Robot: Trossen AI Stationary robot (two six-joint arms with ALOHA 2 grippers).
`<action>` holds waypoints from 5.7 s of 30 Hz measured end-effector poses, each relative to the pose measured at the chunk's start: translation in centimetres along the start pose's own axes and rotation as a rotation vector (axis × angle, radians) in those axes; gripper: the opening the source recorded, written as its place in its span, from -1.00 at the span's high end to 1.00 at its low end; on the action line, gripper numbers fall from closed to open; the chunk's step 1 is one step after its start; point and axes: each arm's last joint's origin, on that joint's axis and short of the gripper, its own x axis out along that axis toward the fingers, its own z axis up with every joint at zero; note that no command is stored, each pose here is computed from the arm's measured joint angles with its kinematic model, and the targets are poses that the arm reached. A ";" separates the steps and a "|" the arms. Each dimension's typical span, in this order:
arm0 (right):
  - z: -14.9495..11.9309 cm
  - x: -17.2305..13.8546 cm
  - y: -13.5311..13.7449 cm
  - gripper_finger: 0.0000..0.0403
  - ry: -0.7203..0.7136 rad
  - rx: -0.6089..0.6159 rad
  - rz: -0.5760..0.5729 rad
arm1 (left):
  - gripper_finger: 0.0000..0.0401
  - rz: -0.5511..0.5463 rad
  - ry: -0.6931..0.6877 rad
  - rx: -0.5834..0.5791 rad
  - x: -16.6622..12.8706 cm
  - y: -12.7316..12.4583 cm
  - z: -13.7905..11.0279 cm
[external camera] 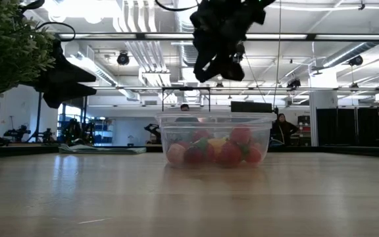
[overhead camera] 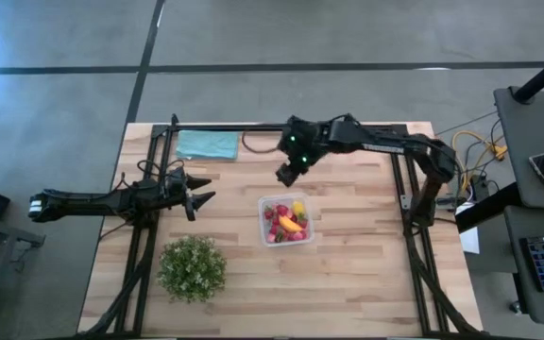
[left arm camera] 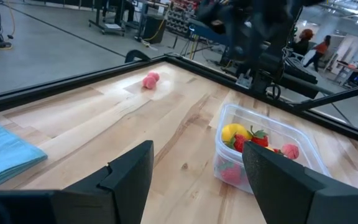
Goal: Pick and placing Produce into tupperware
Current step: Put the black cherry into the transparent container, then put the peach into the transparent container
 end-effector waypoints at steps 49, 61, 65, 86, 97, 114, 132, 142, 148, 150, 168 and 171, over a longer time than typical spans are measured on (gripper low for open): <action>0.6 -1.6 -18.0 -0.14 0.140 0.518 -0.782 | -0.16 0.000 0.001 0.000 0.0 0.0 0.0; 1.1 0.7 -21.4 -0.12 0.194 0.497 -0.690 | -0.16 0.000 0.001 0.000 0.0 0.0 0.0; 1.3 0.5 -21.9 -0.12 0.171 0.497 -0.686 | -0.16 0.000 0.001 0.000 0.0 0.0 0.0; 1.7 1.9 -23.5 -0.12 0.142 0.506 -0.679 | -0.16 0.000 0.001 0.000 0.0 0.0 0.0; 1.6 2.2 -23.8 0.01 0.159 0.496 -0.678 | -0.16 0.000 0.001 0.000 0.0 0.0 0.0; 1.5 1.4 -22.9 0.35 0.158 0.490 -0.671 | -0.16 0.001 0.001 0.000 0.0 0.0 0.0; -1.3 -0.5 -4.3 0.35 0.161 0.231 -0.202 | -0.16 0.001 0.001 0.000 0.0 0.0 0.0; -5.0 5.0 2.9 0.33 0.200 0.183 -0.181 | -0.16 0.000 0.001 0.000 0.0 0.0 0.0; -6.6 6.1 4.0 0.13 0.159 0.159 -0.319 | -0.16 0.000 0.001 0.000 0.0 0.0 0.0; -6.8 6.1 4.3 0.03 0.142 0.151 -0.332 | -0.16 0.000 0.001 0.000 0.0 0.0 0.0; -2.3 3.0 -2.4 -0.27 0.032 0.298 -0.530 | -0.16 0.000 0.001 0.000 0.0 0.0 0.0; -1.4 1.8 -5.6 -0.26 0.040 0.356 -0.608 | -0.16 0.000 0.001 0.000 0.0 0.0 0.0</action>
